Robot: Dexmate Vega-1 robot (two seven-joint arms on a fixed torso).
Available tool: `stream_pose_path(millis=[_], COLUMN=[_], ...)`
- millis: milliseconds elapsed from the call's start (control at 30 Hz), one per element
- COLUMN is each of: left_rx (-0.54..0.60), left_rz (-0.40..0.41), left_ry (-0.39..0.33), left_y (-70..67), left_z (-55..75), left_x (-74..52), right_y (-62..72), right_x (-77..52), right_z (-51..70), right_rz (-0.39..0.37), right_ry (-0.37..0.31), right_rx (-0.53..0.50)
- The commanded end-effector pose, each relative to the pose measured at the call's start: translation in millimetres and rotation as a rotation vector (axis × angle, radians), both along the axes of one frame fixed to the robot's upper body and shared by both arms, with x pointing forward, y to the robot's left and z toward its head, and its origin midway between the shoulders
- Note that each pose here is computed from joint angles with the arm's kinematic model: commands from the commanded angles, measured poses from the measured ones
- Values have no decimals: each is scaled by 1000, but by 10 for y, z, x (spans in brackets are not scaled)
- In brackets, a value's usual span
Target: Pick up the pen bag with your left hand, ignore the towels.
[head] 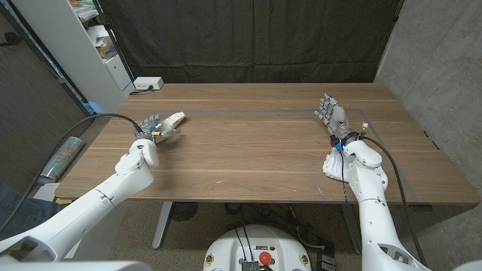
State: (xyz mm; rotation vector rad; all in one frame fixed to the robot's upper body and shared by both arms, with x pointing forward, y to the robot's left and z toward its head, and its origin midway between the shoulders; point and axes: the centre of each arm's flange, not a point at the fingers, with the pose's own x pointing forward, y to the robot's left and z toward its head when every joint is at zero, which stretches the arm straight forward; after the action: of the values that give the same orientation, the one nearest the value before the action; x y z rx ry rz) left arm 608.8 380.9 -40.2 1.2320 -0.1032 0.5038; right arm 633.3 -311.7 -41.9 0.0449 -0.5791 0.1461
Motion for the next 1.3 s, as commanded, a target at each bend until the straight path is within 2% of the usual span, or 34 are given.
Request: stream_pose_path(millis=[33,667,1067,1133,1300], left_rx=[-1,-6,-29,-29,-53], left_rz=[-6,-10,9,27,16], left_ry=[15,28,-3,-26,-36], left_y=[-29,-81,-116,-130,-133], left_z=[-47,-144,-169,-179,-164], left_x=[59,120,130,127,128], right_y=[-12,11,-16,-20,-30], right_x=[18,43,43,44,50], right_z=[-26,-68,-101,-103,-104], right_rz=[-4,2,1,1,3], right_ry=[10,20,29,29,30], right_rx=[0,5,9,9,10])
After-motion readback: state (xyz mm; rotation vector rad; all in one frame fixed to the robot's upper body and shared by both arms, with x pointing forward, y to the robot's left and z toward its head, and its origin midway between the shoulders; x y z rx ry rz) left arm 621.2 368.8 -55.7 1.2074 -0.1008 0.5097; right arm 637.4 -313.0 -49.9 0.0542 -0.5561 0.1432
